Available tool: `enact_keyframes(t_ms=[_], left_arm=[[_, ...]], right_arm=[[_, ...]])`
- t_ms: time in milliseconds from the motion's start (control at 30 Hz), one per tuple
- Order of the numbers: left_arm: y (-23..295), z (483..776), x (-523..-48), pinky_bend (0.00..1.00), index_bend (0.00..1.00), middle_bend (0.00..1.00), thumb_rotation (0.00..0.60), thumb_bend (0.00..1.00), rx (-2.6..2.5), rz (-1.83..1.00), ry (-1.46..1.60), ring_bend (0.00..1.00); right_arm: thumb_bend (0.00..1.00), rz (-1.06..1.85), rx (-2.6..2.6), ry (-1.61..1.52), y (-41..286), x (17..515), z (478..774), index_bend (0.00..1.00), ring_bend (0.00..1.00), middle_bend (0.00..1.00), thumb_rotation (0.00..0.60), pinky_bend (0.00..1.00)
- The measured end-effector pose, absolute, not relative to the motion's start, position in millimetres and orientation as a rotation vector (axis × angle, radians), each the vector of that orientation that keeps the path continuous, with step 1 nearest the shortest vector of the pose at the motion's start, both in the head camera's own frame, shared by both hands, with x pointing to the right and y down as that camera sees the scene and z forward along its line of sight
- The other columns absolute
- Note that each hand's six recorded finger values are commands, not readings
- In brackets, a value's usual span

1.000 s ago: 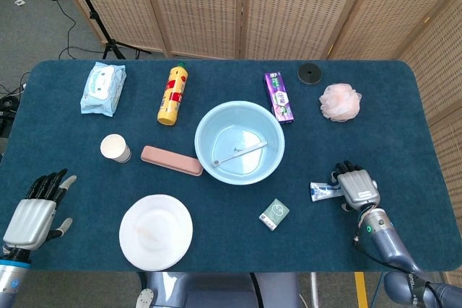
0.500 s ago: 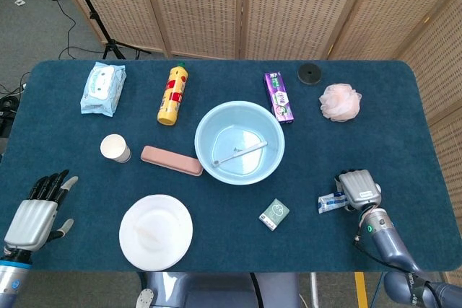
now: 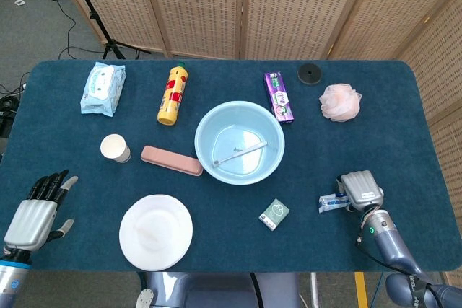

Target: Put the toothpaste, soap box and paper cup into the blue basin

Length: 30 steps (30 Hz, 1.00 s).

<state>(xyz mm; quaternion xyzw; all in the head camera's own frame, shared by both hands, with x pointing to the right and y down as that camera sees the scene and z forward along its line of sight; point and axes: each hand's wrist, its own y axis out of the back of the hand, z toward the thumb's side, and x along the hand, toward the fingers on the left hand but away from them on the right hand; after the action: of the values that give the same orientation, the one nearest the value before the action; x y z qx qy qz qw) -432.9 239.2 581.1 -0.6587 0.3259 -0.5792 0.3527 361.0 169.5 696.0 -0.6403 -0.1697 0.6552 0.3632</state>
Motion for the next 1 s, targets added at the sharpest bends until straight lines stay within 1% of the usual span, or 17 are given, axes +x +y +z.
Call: enact_keyframes(t_ms=[367,667,1000], left_arm=[[237.9,579.2,-434.8,0.09,0.00,0.00,0.600,0.27,-1.703,-1.499,0.856,0.00],[238.3,579.1,-434.0,0.09,0.00,0.00,0.600,0.27,-1.702,-1.497,0.852,0.00],[237.7,576.8,-434.7,0.09,0.00,0.00,0.600,0.27,-1.700,-1.492,0.862,0.00]], right_arm=[[0.21,1.652,-1.627,-0.460,157.3,356.0,680.7,0.77,0.56,0.59,0.600,0.54],[0.21,1.614,-1.581,-0.495,136.9,349.8,656.4,0.77,0.56,0.59,0.600,0.54],[0.21,1.527,-1.565,-0.538,109.9,319.1,627.3,0.77,0.56,0.59,0.600,0.54]])
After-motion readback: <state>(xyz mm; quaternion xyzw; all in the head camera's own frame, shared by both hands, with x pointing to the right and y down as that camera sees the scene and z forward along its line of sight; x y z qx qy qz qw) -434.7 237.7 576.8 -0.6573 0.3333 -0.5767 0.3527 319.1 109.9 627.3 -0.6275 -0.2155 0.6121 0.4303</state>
